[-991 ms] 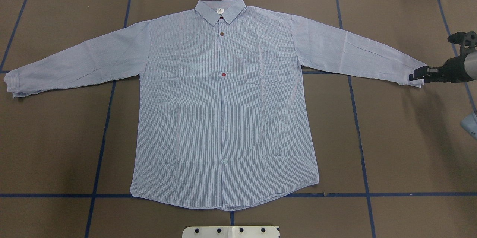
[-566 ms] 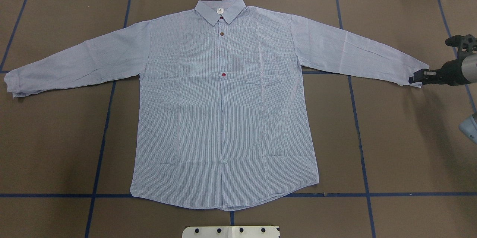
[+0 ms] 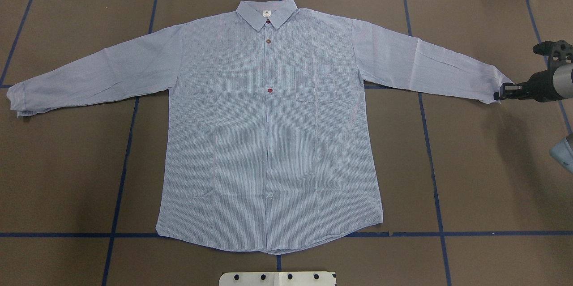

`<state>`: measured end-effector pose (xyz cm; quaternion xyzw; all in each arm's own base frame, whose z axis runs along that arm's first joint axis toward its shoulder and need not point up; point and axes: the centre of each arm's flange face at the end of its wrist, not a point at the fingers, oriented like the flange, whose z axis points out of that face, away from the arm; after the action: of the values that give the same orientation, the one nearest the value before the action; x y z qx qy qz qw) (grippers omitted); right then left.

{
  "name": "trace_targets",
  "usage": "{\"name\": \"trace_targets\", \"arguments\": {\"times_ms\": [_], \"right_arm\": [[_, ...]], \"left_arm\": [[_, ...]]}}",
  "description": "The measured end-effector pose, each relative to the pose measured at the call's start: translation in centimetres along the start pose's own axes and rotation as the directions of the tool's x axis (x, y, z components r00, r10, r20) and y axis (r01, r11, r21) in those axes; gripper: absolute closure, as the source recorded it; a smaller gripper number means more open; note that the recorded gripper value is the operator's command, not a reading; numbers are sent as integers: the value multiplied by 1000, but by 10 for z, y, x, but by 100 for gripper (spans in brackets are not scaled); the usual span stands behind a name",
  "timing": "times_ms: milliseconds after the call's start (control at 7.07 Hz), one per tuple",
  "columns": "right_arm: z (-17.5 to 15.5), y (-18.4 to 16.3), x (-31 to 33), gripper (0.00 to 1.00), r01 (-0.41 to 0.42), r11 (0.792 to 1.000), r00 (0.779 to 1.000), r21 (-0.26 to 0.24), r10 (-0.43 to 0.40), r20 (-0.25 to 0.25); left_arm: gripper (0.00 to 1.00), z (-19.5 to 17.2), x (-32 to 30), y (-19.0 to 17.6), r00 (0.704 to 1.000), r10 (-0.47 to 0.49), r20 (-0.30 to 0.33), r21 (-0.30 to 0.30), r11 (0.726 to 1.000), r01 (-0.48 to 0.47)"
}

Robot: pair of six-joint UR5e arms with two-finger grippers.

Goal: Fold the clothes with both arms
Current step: 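Lower the right gripper onto the sleeve cuff nearest it and grasp it, then carry the grasped sleeve across the shirt front toward the collar with the right gripper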

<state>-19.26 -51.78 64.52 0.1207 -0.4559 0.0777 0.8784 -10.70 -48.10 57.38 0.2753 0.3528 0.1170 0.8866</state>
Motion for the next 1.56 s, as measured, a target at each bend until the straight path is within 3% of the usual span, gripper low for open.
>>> {"name": "trace_targets", "arguments": {"times_ms": [283, 708, 991, 1274, 1557], "right_arm": [[-9, -24, -49, 100, 12, 1000, 1000, 8, -12, 15], [-3, -81, -237, 100, 48, 999, 998, -1, -48, -39], [12, -81, -385, 100, 81, 997, 993, 9, -80, -88], [27, -68, -516, 100, 117, 991, 990, 60, -112, -84], [42, -33, -611, 100, 183, 975, 981, 126, -172, -91]], "left_arm": [[0, 0, 0, 0, 1000, 0, 0, 0, 1000, 0], [0, 1, -1, 1, 1000, -3, 0, -2, 1000, 3], [0, 2, -2, 2, 1000, -6, -1, -5, 1000, 6], [0, 3, -3, 3, 1000, -9, -1, -8, 1000, 9], [0, 4, -4, 3, 1000, -11, -1, -10, 1000, 11]]}}
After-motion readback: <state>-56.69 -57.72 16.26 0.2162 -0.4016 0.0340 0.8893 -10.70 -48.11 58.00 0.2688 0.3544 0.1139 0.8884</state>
